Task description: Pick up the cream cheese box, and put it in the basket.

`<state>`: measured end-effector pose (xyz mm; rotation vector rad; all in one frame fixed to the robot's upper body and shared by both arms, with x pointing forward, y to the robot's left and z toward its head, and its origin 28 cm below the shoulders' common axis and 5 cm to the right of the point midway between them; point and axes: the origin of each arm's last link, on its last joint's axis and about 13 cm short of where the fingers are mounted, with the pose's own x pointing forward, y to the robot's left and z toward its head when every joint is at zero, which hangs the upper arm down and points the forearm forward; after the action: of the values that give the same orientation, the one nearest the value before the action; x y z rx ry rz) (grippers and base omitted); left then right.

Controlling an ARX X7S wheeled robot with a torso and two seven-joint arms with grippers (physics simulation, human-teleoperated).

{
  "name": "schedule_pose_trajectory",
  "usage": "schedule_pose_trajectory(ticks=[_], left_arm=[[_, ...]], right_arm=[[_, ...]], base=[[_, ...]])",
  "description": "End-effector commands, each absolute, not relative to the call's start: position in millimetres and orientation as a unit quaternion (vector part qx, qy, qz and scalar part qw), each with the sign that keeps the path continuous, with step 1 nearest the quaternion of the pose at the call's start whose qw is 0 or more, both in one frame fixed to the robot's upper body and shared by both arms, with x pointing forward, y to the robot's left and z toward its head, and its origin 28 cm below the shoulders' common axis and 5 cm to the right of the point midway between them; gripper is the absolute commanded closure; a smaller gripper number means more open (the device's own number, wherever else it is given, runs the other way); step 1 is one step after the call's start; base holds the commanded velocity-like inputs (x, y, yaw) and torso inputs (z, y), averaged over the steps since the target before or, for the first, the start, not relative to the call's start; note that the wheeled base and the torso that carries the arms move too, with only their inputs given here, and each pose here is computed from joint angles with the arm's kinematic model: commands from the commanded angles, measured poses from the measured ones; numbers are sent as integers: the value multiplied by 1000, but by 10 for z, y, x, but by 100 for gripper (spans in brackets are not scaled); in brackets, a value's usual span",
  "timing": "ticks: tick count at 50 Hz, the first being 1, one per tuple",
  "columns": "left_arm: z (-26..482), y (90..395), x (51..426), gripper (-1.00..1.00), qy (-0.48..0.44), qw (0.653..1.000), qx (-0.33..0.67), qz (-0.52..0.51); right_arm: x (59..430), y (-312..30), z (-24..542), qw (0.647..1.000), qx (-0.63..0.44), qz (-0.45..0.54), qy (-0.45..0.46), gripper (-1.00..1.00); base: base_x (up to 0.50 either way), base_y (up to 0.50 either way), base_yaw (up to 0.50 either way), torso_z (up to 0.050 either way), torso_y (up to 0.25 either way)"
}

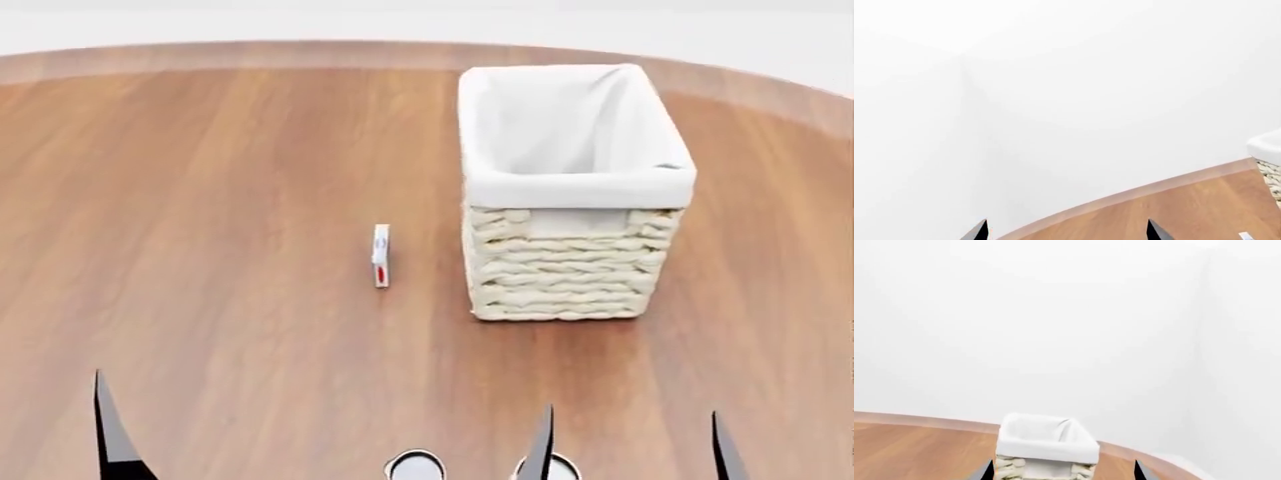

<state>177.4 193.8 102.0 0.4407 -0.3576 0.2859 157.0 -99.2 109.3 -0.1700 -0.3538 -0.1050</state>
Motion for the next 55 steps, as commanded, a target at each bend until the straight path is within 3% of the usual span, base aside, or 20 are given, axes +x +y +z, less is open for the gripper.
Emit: schedule_pose_trajectory(ticks=[1,55], left_arm=[[987,1938,1787,-100,-172,951,215,140],[900,1938,1791,-100,-164,953,213,138]], right_arm=[[1571,-985,1059,980,-87,-51,-174,-100],[1578,-939,966,981,-91,-42,-167,-100]], base=[[320,-148,0,0,0],[320,-148,0,0,0]])
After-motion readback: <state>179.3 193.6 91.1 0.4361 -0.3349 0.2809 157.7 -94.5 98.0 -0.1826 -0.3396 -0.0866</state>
